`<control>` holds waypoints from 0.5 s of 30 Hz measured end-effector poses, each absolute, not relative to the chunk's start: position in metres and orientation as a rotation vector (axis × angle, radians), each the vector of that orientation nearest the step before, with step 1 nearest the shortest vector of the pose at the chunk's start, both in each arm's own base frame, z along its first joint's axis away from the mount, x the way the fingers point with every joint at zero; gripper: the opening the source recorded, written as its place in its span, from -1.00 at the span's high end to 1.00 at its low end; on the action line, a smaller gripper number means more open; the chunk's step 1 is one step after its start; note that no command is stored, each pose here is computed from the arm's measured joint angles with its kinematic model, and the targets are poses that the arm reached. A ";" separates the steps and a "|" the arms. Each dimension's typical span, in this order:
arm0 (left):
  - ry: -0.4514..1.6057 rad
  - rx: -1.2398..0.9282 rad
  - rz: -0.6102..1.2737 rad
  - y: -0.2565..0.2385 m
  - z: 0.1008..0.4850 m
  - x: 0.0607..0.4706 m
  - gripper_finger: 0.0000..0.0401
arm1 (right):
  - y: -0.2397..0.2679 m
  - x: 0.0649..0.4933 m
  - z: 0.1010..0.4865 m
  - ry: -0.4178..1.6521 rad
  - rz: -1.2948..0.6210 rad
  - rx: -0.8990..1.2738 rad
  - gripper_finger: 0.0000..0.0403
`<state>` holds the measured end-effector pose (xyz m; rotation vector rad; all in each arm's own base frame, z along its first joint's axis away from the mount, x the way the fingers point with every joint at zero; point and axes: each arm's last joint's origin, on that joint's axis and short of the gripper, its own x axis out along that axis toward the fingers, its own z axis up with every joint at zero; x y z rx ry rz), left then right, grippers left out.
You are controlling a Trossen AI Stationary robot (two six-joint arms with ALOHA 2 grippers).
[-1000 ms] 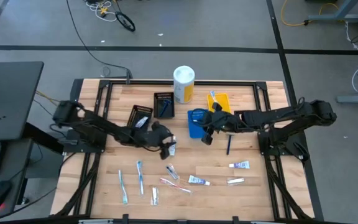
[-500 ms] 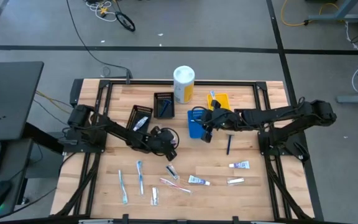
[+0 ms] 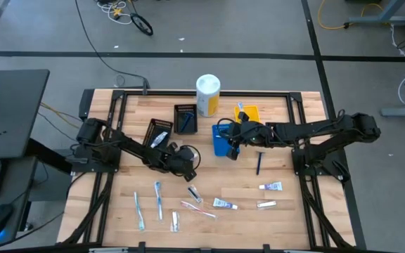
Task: Pick & Place Travel size toiletries
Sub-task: Put the white toothpaste into the left black bin
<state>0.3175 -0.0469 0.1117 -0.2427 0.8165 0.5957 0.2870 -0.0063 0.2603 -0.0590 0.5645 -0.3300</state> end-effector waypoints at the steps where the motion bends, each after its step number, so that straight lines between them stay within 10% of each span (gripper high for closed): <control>1: 0.818 -0.233 0.593 -0.047 0.112 0.317 0.39 | -0.006 0.287 0.260 0.564 -0.330 -0.059 0.65; 15: 0.778 -0.250 0.735 -0.037 0.174 0.281 0.59 | -0.006 0.287 0.260 0.565 -0.330 -0.059 0.65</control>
